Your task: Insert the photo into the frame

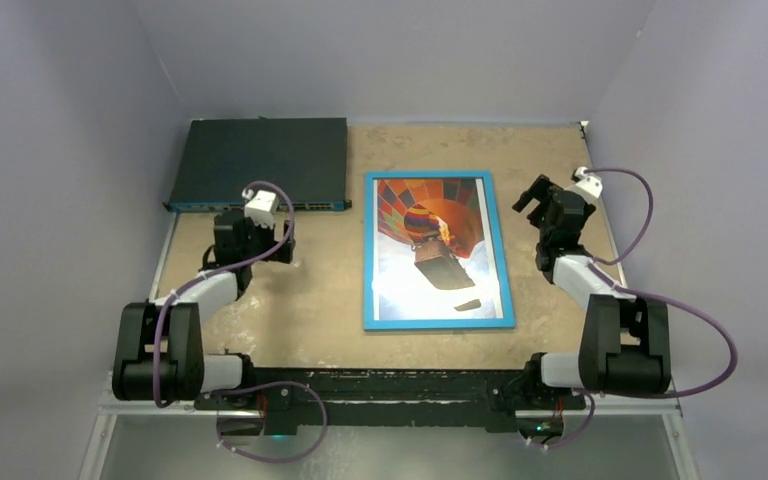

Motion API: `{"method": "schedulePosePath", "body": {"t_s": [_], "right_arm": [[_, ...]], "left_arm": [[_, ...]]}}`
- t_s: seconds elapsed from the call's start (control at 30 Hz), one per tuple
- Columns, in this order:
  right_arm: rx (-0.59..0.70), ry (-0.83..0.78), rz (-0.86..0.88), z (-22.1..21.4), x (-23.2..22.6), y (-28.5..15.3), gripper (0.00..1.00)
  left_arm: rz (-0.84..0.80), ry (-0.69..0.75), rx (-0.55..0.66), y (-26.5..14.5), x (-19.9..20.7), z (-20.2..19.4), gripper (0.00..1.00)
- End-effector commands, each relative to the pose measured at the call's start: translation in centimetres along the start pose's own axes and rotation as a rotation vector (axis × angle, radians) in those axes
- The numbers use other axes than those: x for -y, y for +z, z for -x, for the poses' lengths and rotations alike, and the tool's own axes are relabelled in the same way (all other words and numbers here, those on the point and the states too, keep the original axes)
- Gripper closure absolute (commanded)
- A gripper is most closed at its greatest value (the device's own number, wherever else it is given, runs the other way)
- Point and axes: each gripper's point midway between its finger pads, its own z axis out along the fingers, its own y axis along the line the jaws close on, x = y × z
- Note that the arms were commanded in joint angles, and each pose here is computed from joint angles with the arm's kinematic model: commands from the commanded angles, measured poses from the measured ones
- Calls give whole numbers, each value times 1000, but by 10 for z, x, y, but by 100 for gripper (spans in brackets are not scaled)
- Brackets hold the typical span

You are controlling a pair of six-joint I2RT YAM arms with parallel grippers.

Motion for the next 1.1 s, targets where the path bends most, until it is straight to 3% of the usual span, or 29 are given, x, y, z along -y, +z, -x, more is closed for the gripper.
{"method": "schedulePosePath", "body": {"t_s": [0.0,0.13,0.33,0.47,0.5,0.7,0.77,0.93,1.07], "right_arm": [[82,-33,-52,6,15,2,1],[133,-50,13,4,11,-1,1],[199,-99,58,3,11,-3,1],[271,-164,134,6,4,-10,1],[285,-175,143,6,4,-11,1],[365,-330,300,-6,-20,-21,1],[447,-304,250,-3,-15,-30,1],[352,-308,176,-17,-13,-15,1],[366,-319,180,-15,-14,-17,1]], "left_arm": [[81,-22,302,9,-20,40,0],[126,-23,310,19,-30,27,0],[140,-47,446,13,-30,33,0],[148,-38,490,5,-27,13,0],[146,-31,554,-1,-25,22,0],[202,-85,455,17,-40,15,0],[205,-84,442,19,-41,14,0],[207,-80,446,20,-41,15,0],[207,-79,436,20,-40,14,0]]}}
